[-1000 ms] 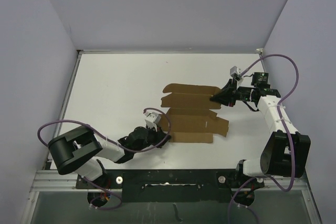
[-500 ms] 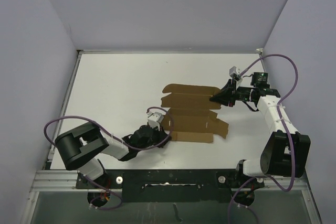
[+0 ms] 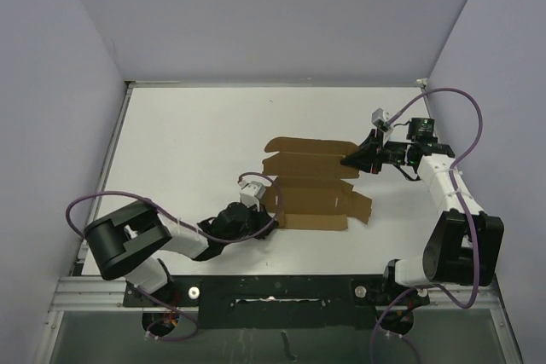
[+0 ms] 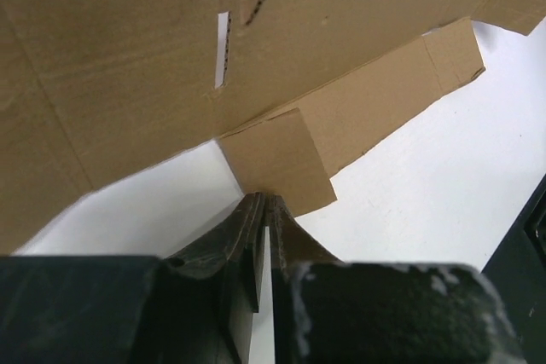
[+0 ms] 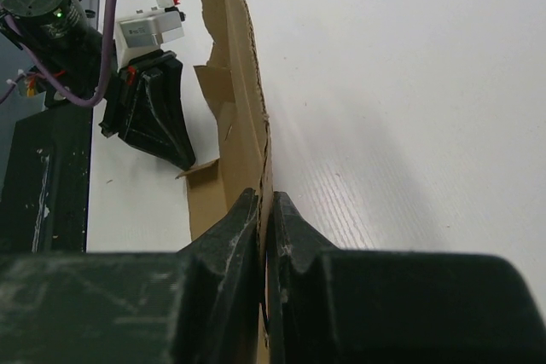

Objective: Fold the paper box

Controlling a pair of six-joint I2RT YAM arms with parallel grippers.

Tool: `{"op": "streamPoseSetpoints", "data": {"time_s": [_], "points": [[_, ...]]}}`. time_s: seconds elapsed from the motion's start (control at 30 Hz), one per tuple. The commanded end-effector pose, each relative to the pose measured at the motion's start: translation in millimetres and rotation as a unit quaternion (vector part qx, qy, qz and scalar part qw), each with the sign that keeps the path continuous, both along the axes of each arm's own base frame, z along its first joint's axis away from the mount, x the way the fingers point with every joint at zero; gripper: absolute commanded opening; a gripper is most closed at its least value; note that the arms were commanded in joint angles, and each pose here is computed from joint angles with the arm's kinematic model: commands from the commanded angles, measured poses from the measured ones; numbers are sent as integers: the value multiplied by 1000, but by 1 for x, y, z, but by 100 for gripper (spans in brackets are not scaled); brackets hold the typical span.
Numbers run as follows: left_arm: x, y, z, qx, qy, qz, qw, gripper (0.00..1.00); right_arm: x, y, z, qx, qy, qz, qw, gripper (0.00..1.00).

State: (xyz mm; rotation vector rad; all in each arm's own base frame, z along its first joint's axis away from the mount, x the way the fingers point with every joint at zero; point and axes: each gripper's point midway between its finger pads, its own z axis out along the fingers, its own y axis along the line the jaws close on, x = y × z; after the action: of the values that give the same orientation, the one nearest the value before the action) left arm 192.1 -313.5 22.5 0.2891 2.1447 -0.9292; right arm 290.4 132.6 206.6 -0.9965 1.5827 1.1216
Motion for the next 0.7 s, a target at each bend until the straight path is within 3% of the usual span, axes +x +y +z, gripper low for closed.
{"op": "streamPoseSetpoints", "data": {"time_s": [0.0,0.37,0.67], "points": [[-5,5,26,-14,-21,-13,1000,9,-2,4,11,12,-18,15,1000,0],[-14,54,94,-32,-83,-3,996,32,0,0,12,7,-20,7,1000,0],[11,107,119,-30,-93,74,992,66,-1,0,12,7,-21,7,1000,0]]}}
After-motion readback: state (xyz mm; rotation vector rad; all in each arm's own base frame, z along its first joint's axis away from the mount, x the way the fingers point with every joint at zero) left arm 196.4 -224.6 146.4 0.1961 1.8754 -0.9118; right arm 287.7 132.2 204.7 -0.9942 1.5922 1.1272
